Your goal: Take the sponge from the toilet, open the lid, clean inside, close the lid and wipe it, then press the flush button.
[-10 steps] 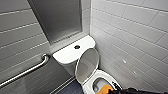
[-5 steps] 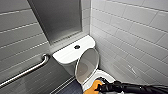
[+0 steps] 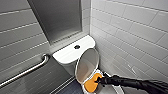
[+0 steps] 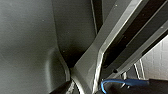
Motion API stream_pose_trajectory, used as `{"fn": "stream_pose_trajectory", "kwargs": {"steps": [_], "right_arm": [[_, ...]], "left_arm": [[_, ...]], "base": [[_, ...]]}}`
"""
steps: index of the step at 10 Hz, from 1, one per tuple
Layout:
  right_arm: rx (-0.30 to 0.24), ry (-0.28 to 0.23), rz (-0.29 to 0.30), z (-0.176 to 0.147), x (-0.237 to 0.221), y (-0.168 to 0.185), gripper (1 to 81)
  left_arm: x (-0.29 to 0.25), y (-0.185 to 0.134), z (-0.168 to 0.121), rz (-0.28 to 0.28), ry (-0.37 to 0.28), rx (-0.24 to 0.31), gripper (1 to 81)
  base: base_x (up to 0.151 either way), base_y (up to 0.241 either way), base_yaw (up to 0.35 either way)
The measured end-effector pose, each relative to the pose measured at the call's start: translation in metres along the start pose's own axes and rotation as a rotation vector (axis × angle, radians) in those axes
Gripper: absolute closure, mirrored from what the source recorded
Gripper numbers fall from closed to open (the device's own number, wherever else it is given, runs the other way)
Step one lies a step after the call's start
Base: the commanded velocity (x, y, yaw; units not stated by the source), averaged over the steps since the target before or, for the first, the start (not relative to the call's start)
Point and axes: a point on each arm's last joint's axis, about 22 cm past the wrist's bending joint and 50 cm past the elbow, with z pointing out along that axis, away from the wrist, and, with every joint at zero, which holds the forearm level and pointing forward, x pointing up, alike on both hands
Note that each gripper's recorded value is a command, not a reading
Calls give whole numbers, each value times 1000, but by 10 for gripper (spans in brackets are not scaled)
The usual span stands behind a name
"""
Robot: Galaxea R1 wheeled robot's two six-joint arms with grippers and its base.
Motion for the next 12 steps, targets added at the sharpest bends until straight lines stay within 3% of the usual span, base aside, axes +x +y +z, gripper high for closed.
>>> {"fn": "stream_pose_trajectory", "kwargs": {"steps": [4,7,10,12], "right_arm": [[29,63,119,37,-4,20,811],[60,101,161,54,-8,26,811],[95,88,179,56,-29,32,811],[94,32,166,52,-57,36,811]], "left_arm": [[0,0,0,-1,0,0,10],[0,0,0,-1,0,0,10],[0,0,0,-1,0,0,10],[0,0,0,-1,-1,1,10]], "base": [[0,0,0],[0,0,0],[0,0,0],[0,0,0]]}}
